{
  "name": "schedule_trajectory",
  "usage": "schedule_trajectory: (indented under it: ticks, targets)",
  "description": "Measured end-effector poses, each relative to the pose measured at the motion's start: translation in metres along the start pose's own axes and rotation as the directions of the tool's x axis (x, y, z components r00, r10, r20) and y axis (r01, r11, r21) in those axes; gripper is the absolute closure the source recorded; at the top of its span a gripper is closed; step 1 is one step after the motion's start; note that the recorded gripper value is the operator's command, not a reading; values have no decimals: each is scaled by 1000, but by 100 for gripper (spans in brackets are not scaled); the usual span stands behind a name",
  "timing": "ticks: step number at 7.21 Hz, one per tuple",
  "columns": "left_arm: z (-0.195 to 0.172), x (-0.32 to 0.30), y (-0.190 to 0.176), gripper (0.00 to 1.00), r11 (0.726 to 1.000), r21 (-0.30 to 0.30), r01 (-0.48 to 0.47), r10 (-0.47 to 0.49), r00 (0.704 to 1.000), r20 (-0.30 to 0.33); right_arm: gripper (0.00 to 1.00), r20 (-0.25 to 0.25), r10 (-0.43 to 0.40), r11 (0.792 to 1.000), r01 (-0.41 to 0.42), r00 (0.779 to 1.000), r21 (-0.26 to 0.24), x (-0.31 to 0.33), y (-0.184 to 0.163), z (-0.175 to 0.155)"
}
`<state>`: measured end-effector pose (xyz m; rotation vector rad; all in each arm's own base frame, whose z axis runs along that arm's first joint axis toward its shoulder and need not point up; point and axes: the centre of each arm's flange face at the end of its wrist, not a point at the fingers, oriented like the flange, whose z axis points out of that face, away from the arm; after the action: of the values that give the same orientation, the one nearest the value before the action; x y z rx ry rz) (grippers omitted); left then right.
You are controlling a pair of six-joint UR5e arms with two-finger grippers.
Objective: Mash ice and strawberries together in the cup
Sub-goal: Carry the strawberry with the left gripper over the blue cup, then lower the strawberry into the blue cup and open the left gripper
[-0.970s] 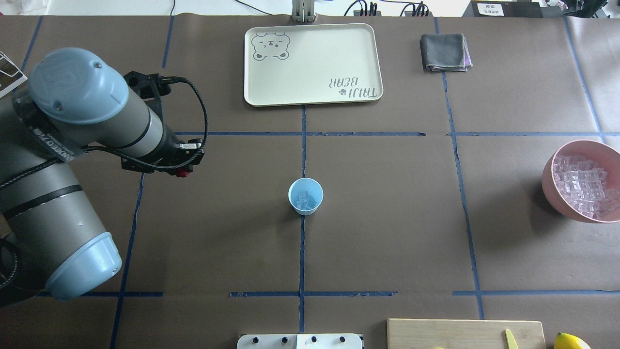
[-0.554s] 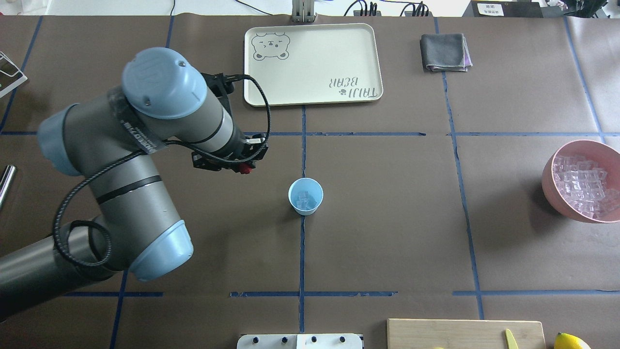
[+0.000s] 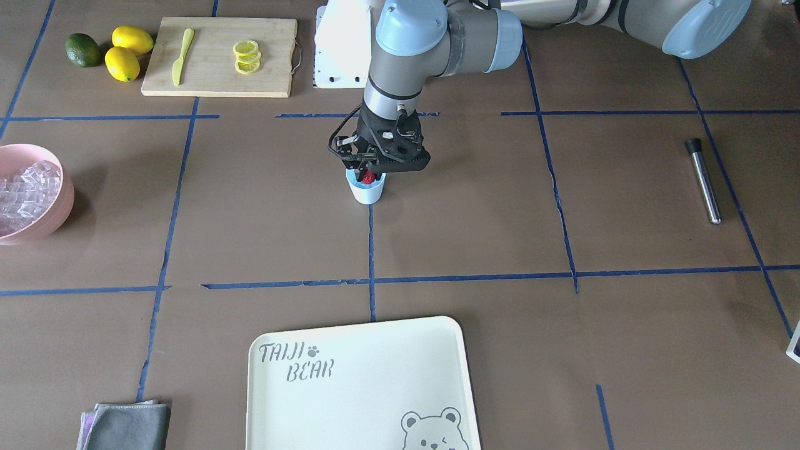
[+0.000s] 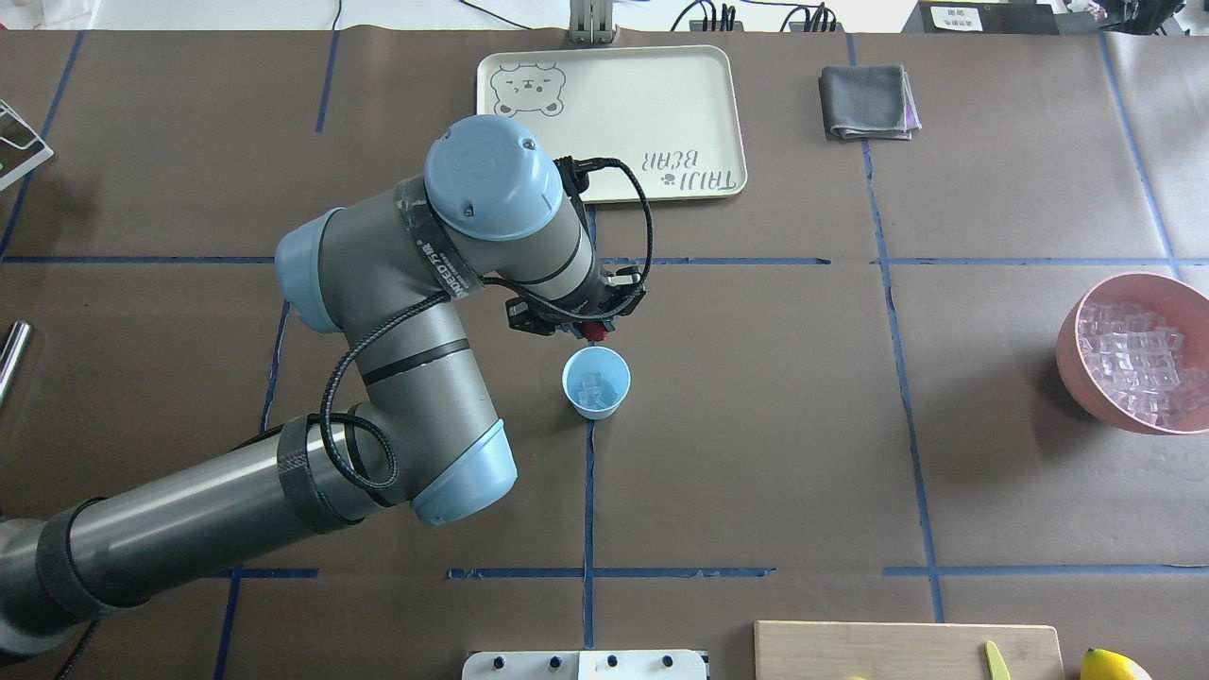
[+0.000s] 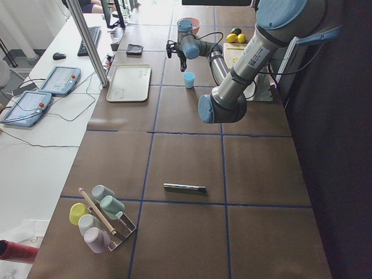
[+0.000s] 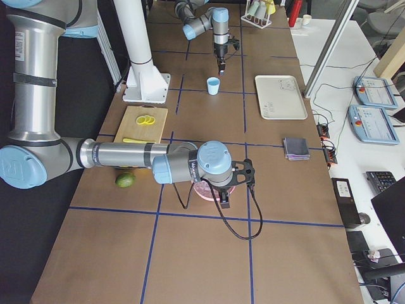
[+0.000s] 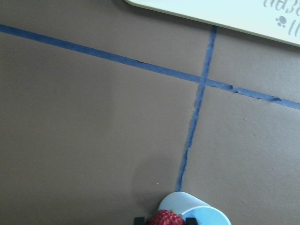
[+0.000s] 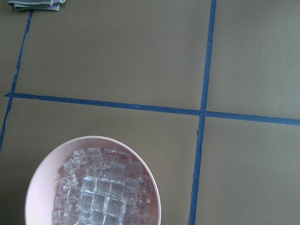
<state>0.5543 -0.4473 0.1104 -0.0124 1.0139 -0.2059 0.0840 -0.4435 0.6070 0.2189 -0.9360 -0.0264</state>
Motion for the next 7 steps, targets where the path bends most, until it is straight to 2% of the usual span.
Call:
schedule_trajectory:
  ticks: [2, 5, 6, 7]
  targets:
    - [12, 5, 16, 100, 1000, -24, -1, 1, 1000, 4, 1, -2, 2, 1000, -2, 1000, 2, 1, 0, -1]
    - [13, -1, 21, 100, 999, -33, 11, -10, 1000, 12, 1, -5, 3, 1000, -3, 1000, 2, 2, 1, -1]
    - [16, -5, 21, 98, 999, -33, 12, -12, 1000, 18, 1, -5, 3, 1000, -3, 1000, 2, 2, 1, -1]
    - [18, -8, 20, 88, 999, -34, 13, -12, 1000, 24, 1, -5, 4, 1000, -4, 1000, 2, 2, 2, -1]
